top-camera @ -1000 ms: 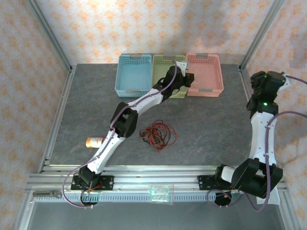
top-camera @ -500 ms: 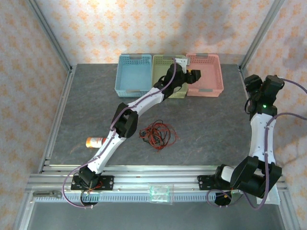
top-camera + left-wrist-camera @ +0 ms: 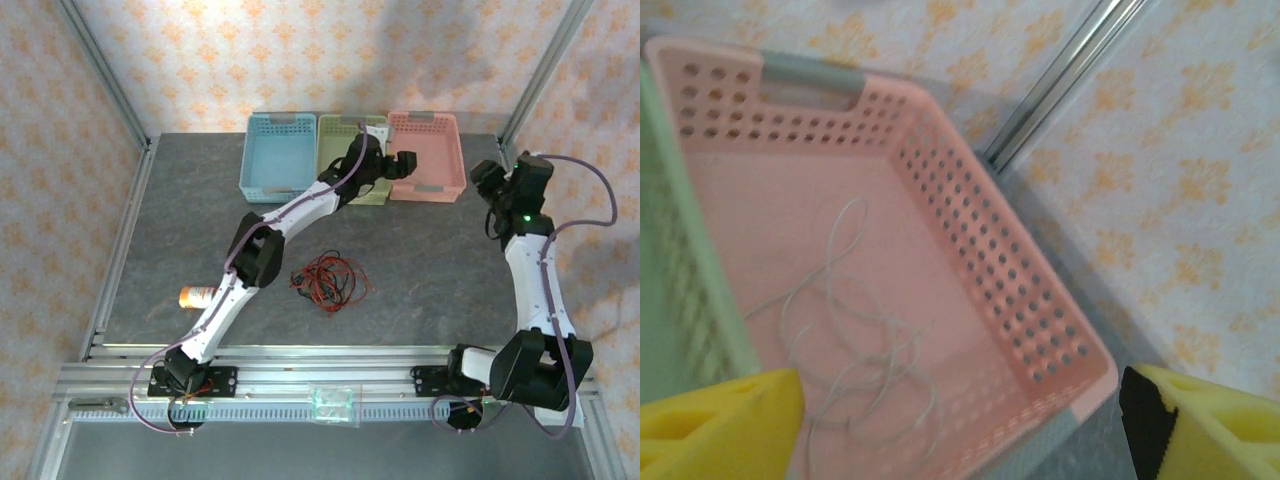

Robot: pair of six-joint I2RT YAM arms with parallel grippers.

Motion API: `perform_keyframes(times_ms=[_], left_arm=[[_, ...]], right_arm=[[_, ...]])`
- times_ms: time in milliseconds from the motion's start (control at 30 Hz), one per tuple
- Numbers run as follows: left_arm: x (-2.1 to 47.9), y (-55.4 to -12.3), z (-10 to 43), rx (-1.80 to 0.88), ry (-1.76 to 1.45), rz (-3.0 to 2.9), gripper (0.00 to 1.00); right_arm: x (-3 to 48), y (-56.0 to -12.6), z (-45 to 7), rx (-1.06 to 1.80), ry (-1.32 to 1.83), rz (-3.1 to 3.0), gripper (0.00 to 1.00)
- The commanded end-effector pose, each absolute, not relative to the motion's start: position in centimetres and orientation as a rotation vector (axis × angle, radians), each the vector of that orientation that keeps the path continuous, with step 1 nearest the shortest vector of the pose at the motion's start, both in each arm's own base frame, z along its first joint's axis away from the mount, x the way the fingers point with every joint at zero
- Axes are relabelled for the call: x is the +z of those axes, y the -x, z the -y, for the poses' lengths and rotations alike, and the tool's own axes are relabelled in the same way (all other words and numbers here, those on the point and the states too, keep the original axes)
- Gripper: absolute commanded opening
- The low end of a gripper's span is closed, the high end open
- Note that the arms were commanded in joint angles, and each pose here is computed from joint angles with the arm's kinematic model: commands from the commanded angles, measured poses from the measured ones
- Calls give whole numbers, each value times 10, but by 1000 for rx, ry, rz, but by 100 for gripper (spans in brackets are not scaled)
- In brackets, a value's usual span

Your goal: Untangle the cables

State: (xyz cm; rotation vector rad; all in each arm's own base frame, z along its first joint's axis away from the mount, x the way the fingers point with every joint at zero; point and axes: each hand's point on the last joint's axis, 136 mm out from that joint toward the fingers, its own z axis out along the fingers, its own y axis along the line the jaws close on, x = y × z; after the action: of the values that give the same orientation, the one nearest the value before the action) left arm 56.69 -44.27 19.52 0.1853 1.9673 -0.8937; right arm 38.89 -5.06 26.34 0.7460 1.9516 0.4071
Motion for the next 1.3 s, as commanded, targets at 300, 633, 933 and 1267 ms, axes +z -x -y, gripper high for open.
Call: perform_keyframes(times_ms=[300,633,933,1267], left_arm=[[266,-450,308,-686,-166,-1996,84],[199,-358,253,-642,-212,-2209,79],[146,-303,245,-796,-167,-2306,69],[117,-295,268,-956,-207,-2346,56]], right_arm=[[173,-352,-61,435,-619,-2197,49],[136,-325,-190,575,-107,-2357,49],[108,-299,-241,659,529,-2407,49],[88,-299,-259,693,844,-2405,50]])
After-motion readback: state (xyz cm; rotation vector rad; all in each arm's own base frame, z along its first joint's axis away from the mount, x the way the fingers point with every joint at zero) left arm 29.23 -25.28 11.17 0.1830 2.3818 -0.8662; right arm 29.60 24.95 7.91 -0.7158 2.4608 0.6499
